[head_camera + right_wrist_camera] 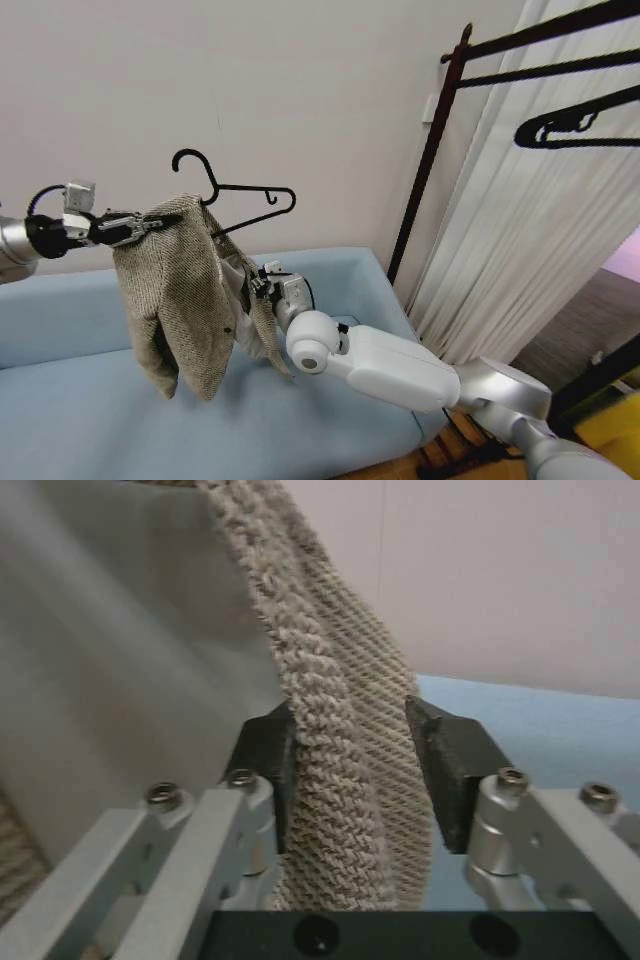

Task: Pick up the clothes from the sofa and hang them on the clothes hanger.

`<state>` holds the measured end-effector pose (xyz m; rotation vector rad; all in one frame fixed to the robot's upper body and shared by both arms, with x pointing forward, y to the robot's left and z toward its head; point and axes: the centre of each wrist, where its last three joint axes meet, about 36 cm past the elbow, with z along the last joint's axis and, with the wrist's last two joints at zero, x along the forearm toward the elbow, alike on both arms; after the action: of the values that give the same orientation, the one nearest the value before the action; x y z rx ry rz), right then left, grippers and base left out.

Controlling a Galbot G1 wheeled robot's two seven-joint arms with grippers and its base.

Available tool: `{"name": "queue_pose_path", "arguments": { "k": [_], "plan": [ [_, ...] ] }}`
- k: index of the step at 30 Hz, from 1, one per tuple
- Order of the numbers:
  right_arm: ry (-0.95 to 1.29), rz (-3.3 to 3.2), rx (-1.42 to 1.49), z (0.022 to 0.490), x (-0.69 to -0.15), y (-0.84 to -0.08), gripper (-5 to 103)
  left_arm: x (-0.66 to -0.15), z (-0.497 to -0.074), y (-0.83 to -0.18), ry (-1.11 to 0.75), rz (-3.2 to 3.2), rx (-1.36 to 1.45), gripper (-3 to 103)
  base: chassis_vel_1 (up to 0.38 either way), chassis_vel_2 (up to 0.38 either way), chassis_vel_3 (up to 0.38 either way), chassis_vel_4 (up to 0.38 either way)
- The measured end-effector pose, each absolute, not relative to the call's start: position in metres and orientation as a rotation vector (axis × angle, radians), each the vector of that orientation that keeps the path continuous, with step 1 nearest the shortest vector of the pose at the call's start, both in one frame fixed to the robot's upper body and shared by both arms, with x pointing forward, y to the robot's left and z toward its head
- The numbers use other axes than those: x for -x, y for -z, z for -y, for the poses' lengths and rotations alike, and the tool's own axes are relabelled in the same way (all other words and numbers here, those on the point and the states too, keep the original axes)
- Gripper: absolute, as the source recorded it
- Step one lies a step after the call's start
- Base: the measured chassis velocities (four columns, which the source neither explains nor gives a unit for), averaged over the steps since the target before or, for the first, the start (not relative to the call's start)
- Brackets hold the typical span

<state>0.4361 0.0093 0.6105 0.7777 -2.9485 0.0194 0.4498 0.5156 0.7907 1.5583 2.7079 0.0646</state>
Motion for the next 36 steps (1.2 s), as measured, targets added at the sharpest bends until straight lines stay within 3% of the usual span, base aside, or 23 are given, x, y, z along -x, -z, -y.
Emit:
{"name": "queue_pose_path", "arguments": {
  "k": [1,3,10,25,36],
  "plan": [
    [-0.010,2.942,-0.799,-0.012,-0.434,-0.610,33,-0.450,-0.515,-0.791,-0.065,-2.707,-1.558,5,0.000,0.000,0.000,0.000],
    [-0.005,2.938,-0.815,-0.013,-0.432,-0.609,21,-0.449,-0.515,-0.792,-0.066,-2.705,-1.557,5,0.000,0.000,0.000,0.000],
    [0.002,2.939,-0.800,-0.011,-0.434,-0.608,2,-0.448,-0.513,-0.793,-0.064,-2.689,-1.563,5,0.000,0.000,0.000,0.000],
    [0.100,3.215,-0.493,0.049,-0.488,-0.680,2,-0.447,-0.505,-0.787,-0.050,-2.658,-1.580,5,0.000,0.000,0.000,0.000],
    [0.029,3.365,-0.521,0.091,-0.503,-0.736,2,-0.448,-0.505,-0.777,-0.065,-2.665,-1.581,5,0.000,0.000,0.000,0.000]
  ]
}}
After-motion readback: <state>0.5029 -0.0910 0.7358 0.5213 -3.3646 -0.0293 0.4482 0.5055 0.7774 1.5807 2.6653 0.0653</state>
